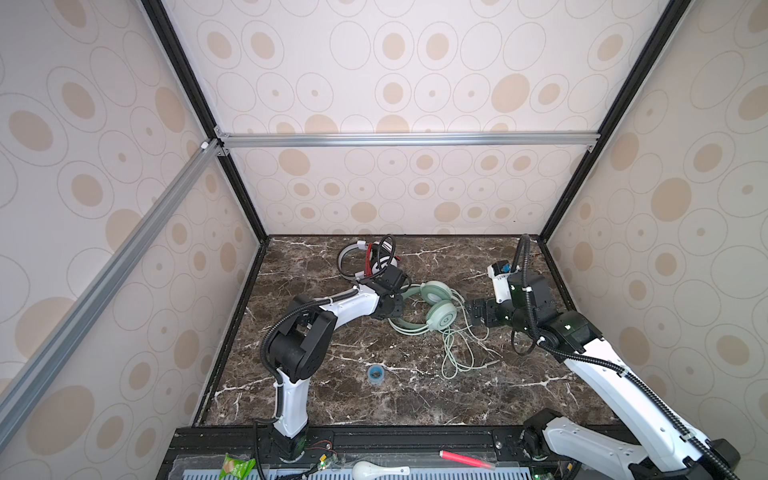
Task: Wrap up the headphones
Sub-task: 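Reach the left gripper to the green headphones and grasp the headband, then lift the green headphones up with the left gripper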
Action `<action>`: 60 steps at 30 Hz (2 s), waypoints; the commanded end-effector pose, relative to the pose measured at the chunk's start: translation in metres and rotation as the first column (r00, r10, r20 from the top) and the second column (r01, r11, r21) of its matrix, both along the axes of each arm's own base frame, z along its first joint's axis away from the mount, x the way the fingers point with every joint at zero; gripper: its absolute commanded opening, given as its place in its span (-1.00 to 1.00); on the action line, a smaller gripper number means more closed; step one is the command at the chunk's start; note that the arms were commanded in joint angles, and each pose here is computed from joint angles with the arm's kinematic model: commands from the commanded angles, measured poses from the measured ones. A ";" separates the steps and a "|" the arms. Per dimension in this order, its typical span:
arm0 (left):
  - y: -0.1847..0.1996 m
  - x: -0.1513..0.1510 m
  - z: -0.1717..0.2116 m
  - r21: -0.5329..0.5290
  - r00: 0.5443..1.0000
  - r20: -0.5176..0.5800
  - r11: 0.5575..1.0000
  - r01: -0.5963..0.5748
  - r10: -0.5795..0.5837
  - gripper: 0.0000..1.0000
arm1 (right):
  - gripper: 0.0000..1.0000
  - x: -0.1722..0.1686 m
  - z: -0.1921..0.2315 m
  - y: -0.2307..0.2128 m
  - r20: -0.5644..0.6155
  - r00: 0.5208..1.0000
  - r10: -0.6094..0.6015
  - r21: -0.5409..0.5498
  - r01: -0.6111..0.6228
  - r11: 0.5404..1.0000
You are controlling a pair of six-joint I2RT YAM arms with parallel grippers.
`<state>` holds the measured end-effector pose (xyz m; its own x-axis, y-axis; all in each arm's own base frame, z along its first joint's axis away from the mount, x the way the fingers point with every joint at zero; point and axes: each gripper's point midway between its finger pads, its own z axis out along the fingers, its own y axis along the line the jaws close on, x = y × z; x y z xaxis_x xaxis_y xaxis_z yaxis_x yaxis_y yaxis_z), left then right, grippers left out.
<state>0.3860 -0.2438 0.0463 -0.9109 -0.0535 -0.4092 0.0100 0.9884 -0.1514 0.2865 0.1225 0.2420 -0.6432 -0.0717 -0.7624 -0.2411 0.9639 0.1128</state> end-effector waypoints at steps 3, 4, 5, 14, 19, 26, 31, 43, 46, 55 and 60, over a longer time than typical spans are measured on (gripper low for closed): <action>0.003 -0.001 0.017 -0.007 0.996 -0.003 0.996 -0.089 0.089 0.33 | 0.99 0.005 0.011 -0.001 0.035 0.999 -0.009 0.006 0.009 1.000; 0.001 -0.004 0.016 -0.014 0.995 -0.007 0.995 -0.097 0.096 0.34 | 0.99 0.004 0.009 -0.001 0.035 0.999 -0.009 0.006 0.009 1.000; -0.002 -0.006 0.014 -0.018 0.994 -0.015 0.994 -0.107 0.106 0.35 | 0.99 0.004 0.009 -0.001 0.036 0.999 -0.009 0.007 0.009 1.000; -0.004 -0.017 -0.013 -0.015 0.983 -0.082 0.986 -0.168 0.166 0.23 | 1.00 0.003 0.004 -0.001 0.041 0.999 -0.003 0.012 0.003 1.000; -0.010 -0.017 -0.027 -0.015 0.979 -0.106 0.984 -0.176 0.173 0.05 | 0.99 0.003 0.005 0.000 0.046 0.999 0.008 0.008 -0.008 1.000; -0.011 -0.016 -0.040 0.014 0.978 -0.114 0.984 -0.175 0.176 -0.11 | 0.99 0.002 0.007 -0.001 0.055 0.998 0.014 0.005 -0.014 1.000; -0.009 -0.008 -0.022 0.008 0.981 -0.061 0.983 -0.182 0.182 -0.70 | 0.99 -0.001 0.008 -0.004 0.058 0.998 0.010 0.006 -0.011 1.000; -0.003 0.037 0.122 -0.058 0.961 0.251 0.993 -0.105 0.116 -1.00 | 1.00 -0.011 0.036 0.021 0.165 0.977 0.134 0.137 -0.157 0.978; 0.009 0.042 0.166 -0.036 0.938 0.329 0.994 -0.102 0.108 -1.00 | 1.00 -0.012 0.051 0.029 0.210 0.962 0.175 0.159 -0.210 0.965; 0.049 0.046 0.275 0.004 0.887 0.458 0.998 -0.067 0.058 -1.00 | 0.94 -0.007 0.098 0.044 0.338 0.912 0.232 0.274 -0.331 0.903; 0.068 0.048 0.327 -0.010 0.859 0.511 0.999 -0.041 0.040 -1.00 | 0.81 -0.030 0.106 0.067 0.422 0.801 0.425 0.218 -0.545 0.810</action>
<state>0.4420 -0.1879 0.3266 -0.6207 -0.0966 -0.7781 0.0050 0.9919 -0.1271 0.2747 0.1735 0.3307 -0.3843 0.0143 -0.9231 -0.6127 0.7440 0.2666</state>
